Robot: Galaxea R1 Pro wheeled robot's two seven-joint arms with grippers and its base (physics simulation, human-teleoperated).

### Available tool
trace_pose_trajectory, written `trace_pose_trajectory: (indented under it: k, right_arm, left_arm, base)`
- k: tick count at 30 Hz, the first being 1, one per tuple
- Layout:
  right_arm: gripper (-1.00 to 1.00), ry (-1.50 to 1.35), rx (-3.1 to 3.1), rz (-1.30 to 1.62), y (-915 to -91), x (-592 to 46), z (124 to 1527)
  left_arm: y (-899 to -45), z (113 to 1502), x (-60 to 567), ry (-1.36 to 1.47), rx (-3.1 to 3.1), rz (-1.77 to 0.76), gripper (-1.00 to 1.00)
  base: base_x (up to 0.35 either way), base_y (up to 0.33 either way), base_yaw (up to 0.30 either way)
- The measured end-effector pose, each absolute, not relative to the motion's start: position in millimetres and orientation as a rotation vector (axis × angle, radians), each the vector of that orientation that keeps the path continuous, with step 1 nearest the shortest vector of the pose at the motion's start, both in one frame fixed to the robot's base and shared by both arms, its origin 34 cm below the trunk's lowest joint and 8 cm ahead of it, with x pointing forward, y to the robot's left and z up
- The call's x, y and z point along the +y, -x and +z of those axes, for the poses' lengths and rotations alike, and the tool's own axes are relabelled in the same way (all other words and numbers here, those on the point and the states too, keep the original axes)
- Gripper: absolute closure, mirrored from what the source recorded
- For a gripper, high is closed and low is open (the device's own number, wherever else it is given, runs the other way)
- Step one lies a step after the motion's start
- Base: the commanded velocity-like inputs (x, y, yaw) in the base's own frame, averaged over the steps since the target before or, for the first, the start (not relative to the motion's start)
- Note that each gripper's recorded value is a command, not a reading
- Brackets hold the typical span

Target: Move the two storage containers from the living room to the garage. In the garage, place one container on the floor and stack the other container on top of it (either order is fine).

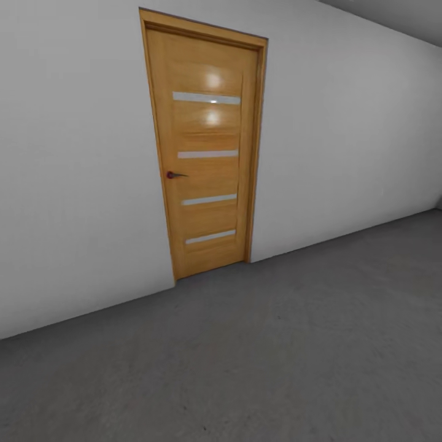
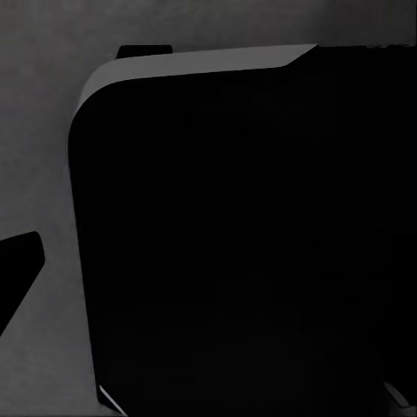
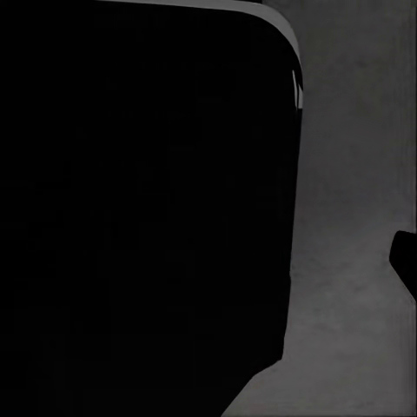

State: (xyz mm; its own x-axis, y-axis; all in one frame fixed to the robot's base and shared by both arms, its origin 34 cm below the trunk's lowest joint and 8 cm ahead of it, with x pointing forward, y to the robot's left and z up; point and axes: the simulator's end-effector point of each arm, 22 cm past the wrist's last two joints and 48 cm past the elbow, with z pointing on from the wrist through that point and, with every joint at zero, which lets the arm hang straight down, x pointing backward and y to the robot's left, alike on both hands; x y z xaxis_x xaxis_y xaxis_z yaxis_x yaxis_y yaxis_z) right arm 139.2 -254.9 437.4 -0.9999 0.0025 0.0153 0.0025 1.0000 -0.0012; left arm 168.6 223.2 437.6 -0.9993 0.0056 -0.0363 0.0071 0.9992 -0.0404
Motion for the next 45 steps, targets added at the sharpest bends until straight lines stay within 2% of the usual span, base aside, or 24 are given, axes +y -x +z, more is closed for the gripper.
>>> trace_pose_trajectory:
  k: [8,22,45]
  right_arm:
    - [-1.00,0.004,-3.126,0.004,-139.2,-255.2,437.4]
    - [-1.00,0.000,-3.115,0.002,-134.9,-255.5,437.4]
    - [-1.00,-0.003,-3.113,0.001,-133.6,-255.2,437.5]
  left_arm:
    - [-168.5,437.6,223.2,-0.010,3.105,-0.063,-1.00]
    - [-164.1,437.3,222.9,-0.009,3.116,-0.064,-1.00]
    - [-163.7,437.6,215.8,-0.009,3.116,-0.078,-1.00]
  base:
    - [0.277,-0.239,0.016]
    - [0.277,-0.238,0.134]
    - [0.277,-0.238,0.008]
